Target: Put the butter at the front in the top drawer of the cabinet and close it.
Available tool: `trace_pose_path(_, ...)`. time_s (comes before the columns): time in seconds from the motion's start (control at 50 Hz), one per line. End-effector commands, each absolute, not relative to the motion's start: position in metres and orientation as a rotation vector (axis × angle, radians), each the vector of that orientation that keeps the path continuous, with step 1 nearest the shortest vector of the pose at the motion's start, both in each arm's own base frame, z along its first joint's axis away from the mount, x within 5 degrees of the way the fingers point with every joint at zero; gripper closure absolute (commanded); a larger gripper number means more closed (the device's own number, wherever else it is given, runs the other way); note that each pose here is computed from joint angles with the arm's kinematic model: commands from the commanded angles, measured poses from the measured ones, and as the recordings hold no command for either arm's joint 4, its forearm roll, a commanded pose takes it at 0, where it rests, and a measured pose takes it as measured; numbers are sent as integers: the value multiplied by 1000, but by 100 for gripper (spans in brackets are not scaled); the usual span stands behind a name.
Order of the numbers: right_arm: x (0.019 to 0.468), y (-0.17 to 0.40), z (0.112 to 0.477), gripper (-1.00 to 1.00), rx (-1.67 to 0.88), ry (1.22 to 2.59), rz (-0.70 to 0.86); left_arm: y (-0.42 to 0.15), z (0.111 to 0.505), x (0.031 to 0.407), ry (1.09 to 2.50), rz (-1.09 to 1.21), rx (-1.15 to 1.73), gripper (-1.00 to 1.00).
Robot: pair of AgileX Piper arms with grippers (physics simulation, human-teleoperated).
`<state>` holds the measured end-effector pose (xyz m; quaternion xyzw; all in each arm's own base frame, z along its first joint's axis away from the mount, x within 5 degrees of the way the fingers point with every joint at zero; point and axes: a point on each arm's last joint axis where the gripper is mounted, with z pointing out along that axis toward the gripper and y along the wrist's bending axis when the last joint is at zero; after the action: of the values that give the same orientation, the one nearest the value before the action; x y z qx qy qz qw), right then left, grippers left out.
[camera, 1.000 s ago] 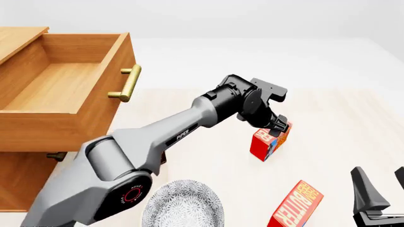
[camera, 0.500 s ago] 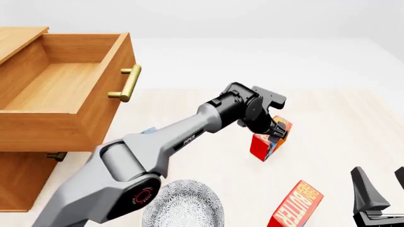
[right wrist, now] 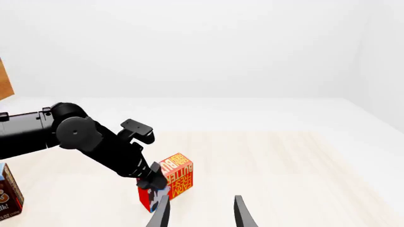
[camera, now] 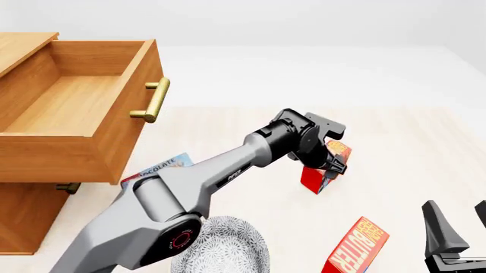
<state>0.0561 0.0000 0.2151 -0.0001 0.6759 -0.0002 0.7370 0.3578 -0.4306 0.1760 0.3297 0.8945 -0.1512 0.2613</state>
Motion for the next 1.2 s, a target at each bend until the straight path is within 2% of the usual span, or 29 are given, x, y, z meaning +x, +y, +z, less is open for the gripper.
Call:
trace_pose_path(0.02, 56, 0, 215, -100, 0, 1484, 0, -435, 168, 355, 2431, -414, 889, -100)
trace_pose_path(0.34, 56, 0, 215, -100, 0, 1485, 0, -442, 144, 360, 2470, -401, 882, -100)
trace_pose_path(0.6, 56, 0, 215, -100, 0, 1484, 0, -444, 139, 362, 2479, -399, 876, -100)
trace_pose_path(0.62, 56, 0, 215, -100, 0, 1484, 0, -444, 138, 362, 2484, -396, 875, 100)
trace_pose_path(0.72, 56, 0, 215, -100, 0, 1484, 0, -443, 141, 360, 2482, -397, 880, 100)
trace_pose_path(1.0, 56, 0, 215, -100, 0, 1484, -1, -427, 190, 359, 2418, -420, 864, 100)
trace_pose_path(1.2, 56, 0, 215, -100, 0, 1485, 0, -418, 211, 353, 2402, -427, 860, 100)
